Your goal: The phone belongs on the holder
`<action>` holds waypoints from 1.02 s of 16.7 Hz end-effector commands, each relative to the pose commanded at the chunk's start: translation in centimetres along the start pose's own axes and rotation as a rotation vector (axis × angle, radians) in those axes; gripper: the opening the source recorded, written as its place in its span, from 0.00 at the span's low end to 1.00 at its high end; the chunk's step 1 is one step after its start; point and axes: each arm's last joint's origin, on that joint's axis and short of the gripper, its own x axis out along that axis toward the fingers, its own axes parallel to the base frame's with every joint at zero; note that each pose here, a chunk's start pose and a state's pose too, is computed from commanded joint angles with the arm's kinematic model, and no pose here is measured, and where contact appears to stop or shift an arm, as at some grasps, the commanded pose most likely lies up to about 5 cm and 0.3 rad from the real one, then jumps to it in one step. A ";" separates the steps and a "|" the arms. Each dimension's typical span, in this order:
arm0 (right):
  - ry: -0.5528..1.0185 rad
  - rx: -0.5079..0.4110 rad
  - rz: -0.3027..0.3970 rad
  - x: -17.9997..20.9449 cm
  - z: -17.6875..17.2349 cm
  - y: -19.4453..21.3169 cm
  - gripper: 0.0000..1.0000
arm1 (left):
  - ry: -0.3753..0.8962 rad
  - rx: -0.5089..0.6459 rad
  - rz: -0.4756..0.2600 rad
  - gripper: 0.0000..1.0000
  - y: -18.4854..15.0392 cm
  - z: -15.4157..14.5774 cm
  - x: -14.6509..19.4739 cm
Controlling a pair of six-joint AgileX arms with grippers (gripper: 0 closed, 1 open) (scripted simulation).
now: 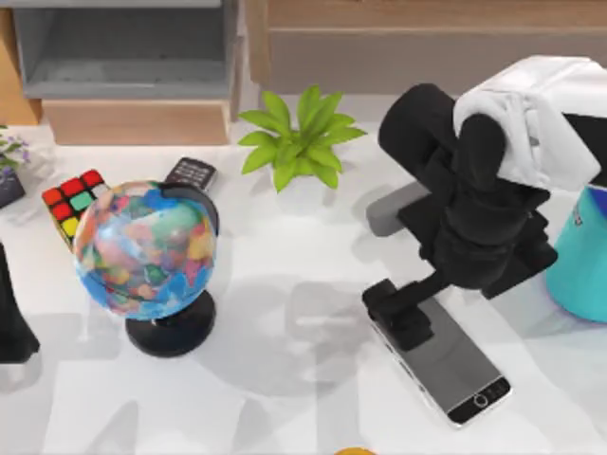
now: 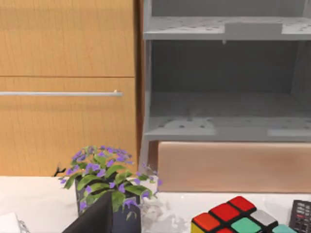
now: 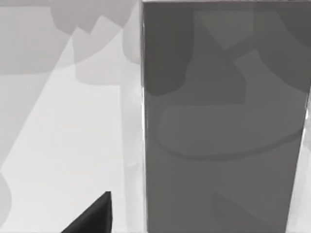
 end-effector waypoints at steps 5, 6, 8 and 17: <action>0.004 0.001 0.000 1.2 0.1 -0.1 1.00 | 0.000 0.000 0.000 1.00 0.0 0.0 0.0; 0.003 0.000 0.000 2.1 0.1 0.0 1.00 | 0.000 0.000 0.000 1.00 0.0 0.0 0.0; -0.005 0.000 0.000 4.3 0.3 0.0 1.00 | 0.000 0.000 0.000 1.00 0.0 0.0 0.0; 0.000 0.000 0.000 8.0 0.0 0.0 0.92 | 0.000 0.000 0.000 1.00 0.0 0.0 0.0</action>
